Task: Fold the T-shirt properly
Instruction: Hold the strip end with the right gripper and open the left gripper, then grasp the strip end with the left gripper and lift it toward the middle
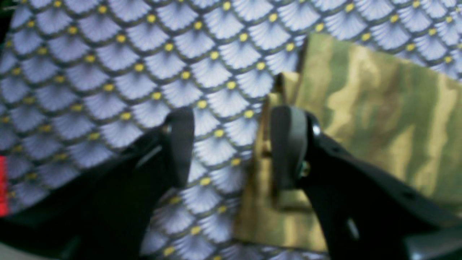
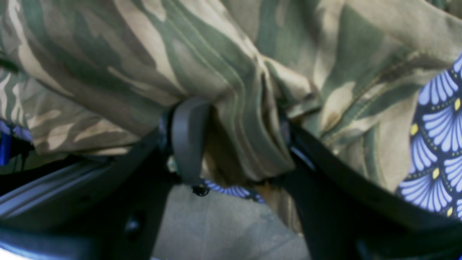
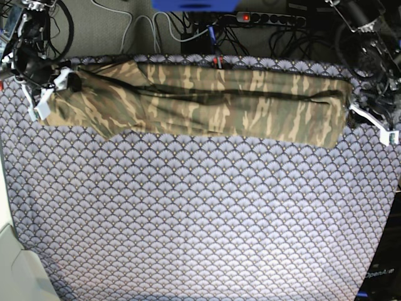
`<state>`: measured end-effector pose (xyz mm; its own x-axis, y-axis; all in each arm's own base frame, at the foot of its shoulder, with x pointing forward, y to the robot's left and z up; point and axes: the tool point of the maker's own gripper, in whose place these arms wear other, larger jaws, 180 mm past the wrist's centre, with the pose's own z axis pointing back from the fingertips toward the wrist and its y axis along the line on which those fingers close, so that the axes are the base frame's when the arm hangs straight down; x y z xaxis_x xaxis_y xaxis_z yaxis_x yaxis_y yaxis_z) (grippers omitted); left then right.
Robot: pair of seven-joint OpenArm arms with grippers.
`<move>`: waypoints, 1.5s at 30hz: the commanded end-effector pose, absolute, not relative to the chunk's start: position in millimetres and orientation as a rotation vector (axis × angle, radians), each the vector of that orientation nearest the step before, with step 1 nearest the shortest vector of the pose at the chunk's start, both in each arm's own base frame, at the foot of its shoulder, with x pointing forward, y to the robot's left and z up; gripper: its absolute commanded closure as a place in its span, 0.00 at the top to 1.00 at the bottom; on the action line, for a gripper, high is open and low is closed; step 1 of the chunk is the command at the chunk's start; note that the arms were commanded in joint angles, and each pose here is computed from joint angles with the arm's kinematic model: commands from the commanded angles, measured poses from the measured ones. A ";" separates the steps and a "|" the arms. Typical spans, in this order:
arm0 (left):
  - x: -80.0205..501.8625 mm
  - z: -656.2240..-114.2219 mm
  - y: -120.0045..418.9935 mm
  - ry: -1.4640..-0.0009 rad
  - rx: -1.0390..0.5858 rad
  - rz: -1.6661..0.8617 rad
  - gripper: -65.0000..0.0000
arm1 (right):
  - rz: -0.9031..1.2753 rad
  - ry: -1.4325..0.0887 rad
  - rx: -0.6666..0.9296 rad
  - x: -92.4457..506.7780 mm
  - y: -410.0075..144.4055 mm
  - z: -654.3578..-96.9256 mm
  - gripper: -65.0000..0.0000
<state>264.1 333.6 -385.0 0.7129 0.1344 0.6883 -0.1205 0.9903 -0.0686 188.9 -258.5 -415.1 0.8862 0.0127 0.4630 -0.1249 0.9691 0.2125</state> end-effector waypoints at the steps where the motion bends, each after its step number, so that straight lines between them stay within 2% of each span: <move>1: 273.5 -370.1 338.7 -0.819 -0.015 0.136 0.51 | 0.083 -0.496 0.223 192.6 -264.1 -409.0 0.43; 10: 279.6 -375.1 320.3 -0.839 -0.075 0.174 0.51 | 0.085 -0.496 0.224 192.7 -263.7 -409.1 0.43; 18: 263.9 -412.0 319.5 -0.752 -0.126 0.242 0.51 | 0.085 -0.496 0.224 192.7 -263.7 -409.1 0.43; 27: 254.7 -424.5 318.6 -0.682 -0.077 0.207 0.51 | 0.085 -0.499 0.223 194.3 -263.7 -408.4 0.43; 39: 236.4 -450.1 283.0 -0.614 -0.138 0.193 0.50 | 0.085 -0.513 0.223 200.2 -263.6 -405.6 0.43; 41: 235.9 -452.2 278.4 -0.612 -0.148 0.198 0.45 | 0.086 -0.516 0.223 201.8 -263.6 -404.8 0.43; 45: 237.7 -452.2 275.8 -0.615 -0.155 0.200 0.19 | 0.086 -0.516 0.223 202.2 -263.6 -404.6 0.43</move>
<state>254.7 285.5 -435.0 0.7261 0.2522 0.6396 -0.1509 0.9661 -0.2096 195.2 -258.1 -412.7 0.8827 0.0157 0.4697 -0.1287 0.9693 0.2094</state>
